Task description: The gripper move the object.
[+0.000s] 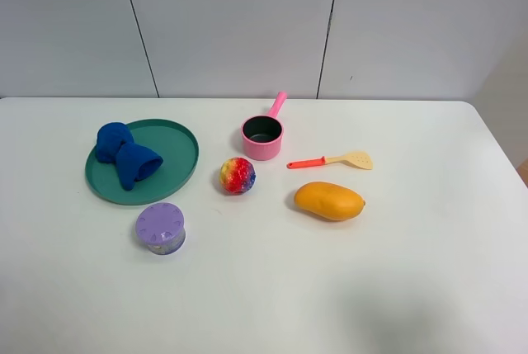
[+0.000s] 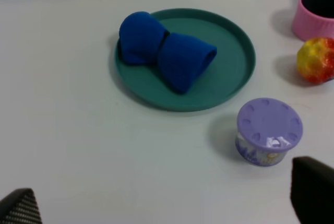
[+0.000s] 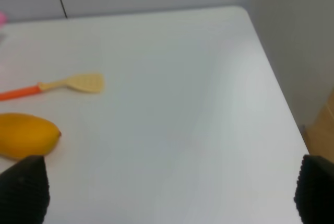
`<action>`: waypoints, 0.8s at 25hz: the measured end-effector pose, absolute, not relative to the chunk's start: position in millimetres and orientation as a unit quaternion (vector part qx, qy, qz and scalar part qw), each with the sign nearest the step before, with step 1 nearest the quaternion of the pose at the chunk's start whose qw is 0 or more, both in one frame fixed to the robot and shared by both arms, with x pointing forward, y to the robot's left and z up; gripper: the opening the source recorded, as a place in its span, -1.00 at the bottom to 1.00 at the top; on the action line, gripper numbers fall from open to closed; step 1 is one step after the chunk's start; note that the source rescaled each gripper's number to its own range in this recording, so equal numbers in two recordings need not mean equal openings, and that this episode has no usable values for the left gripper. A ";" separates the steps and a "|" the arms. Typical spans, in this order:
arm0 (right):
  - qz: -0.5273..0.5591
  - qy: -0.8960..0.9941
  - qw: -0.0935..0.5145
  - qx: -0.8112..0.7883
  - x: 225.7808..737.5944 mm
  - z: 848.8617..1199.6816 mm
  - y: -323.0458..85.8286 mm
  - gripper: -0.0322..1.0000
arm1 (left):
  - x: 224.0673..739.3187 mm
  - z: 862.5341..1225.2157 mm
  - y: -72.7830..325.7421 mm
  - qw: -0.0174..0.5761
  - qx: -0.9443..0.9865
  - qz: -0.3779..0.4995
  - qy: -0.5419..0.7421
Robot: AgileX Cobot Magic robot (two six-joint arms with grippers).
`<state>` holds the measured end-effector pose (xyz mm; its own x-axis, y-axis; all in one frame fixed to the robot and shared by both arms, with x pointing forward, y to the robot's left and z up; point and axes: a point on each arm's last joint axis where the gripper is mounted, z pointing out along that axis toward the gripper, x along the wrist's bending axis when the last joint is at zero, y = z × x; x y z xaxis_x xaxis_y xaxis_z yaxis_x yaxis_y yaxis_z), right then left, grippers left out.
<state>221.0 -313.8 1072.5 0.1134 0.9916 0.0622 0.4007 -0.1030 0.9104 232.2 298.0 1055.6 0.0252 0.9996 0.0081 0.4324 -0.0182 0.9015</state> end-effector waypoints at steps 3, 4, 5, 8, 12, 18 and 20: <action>0.364 0.545 0.380 0.653 226.9 1060.5 -312.1 0.83 | 232.2 1055.6 298.0 0.379 0.607 0.374 0.589; 0.365 0.547 0.374 0.654 228.6 1057.5 -311.1 0.83 | 232.2 1055.6 298.0 0.379 0.607 0.374 0.589; 0.366 0.549 0.368 0.655 230.5 1054.3 -310.1 0.83 | 232.2 1055.6 298.0 0.379 0.607 0.374 0.589; 0.374 0.555 0.360 0.650 232.3 1052.4 -307.5 0.83 | 232.2 1055.6 298.0 0.379 0.607 0.374 0.589; 0.375 0.571 0.356 0.637 232.9 1051.2 -304.9 0.82 | 232.2 1055.6 298.0 0.379 0.607 0.374 0.589; 0.380 0.580 0.354 0.628 233.1 1051.6 -303.0 0.80 | 232.2 1055.6 298.0 0.379 0.607 0.374 0.589; 0.381 0.579 0.355 0.627 233.2 1051.8 -303.0 0.80 | 232.2 1055.6 298.0 0.379 0.607 0.374 0.589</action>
